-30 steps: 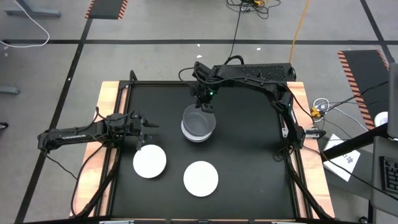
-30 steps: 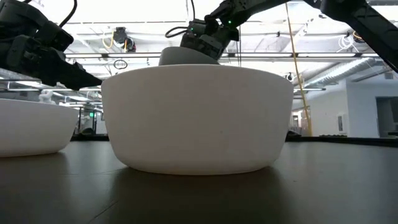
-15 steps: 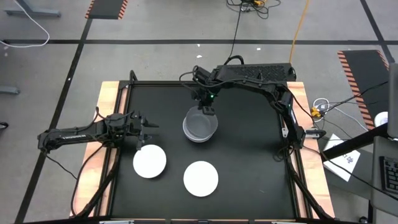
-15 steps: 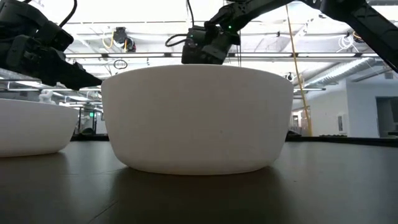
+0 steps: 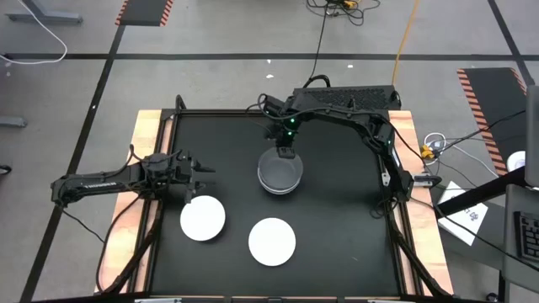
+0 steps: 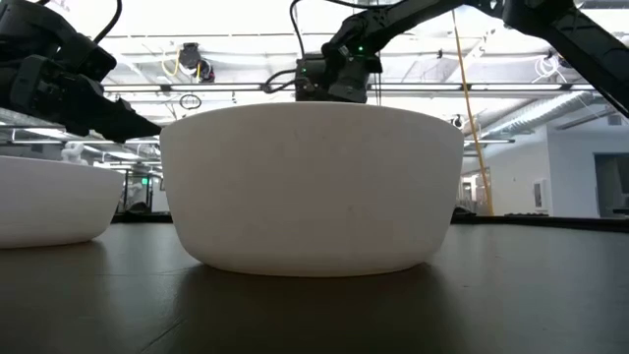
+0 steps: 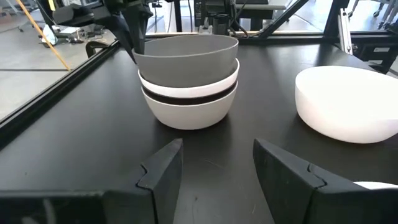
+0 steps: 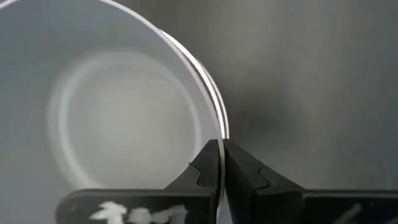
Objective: Nest bowls inside each other
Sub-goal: Stack the dark gray bowl on top of the white bowl
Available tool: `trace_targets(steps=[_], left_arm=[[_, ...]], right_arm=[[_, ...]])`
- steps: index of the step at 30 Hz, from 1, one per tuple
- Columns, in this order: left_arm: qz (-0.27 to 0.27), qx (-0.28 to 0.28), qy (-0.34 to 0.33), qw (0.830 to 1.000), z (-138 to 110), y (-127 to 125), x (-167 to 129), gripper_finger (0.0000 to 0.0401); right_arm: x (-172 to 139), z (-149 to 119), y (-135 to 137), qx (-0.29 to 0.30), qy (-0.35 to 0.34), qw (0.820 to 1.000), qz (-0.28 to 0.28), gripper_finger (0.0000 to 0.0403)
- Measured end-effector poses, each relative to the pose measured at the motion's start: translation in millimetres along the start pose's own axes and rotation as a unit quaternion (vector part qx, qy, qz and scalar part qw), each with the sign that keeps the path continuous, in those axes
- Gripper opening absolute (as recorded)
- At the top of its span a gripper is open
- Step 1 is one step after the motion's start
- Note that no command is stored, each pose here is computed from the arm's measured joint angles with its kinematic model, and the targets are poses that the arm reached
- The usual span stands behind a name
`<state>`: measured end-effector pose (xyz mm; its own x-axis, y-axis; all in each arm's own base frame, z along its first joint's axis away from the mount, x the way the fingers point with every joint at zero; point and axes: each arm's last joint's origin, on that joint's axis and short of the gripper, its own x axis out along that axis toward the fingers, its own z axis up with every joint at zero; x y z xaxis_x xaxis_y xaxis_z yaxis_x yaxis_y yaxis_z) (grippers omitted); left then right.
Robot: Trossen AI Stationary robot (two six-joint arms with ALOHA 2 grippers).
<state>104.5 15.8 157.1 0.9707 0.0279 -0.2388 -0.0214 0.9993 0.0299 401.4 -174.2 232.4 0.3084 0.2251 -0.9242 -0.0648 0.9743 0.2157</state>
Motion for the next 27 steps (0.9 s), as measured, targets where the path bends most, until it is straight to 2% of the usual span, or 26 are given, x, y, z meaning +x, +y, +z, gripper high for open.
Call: trace_targets(steps=[8, 11, 18, 27], left_arm=[[-0.001, 0.000, 0.000, 1.000, 0.0, 0.0, 0.0, 0.0198], [-0.001, 0.000, 0.000, 1.000, 0.0, 0.0, 0.0, 0.0198], [-0.001, 0.000, 0.000, 1.000, 0.0, -0.1, 0.0, 0.0198], [-0.002, 0.000, 0.000, 1.000, 0.0, -0.1, 0.0, 0.0198]], right_arm=[[-0.1, -6.2, 2.6, 0.027, 0.032, 0.999, 0.010, 0.0004], [-0.3, -8.7, 2.5, 0.035, 0.051, 0.998, -0.004, 0.0004], [0.0, -6.3, 0.3, 0.049, 0.049, 0.997, -0.041, 0.0004], [12.4, -9.5, 0.0, 0.053, 0.045, 0.997, -0.036, 0.0004]])
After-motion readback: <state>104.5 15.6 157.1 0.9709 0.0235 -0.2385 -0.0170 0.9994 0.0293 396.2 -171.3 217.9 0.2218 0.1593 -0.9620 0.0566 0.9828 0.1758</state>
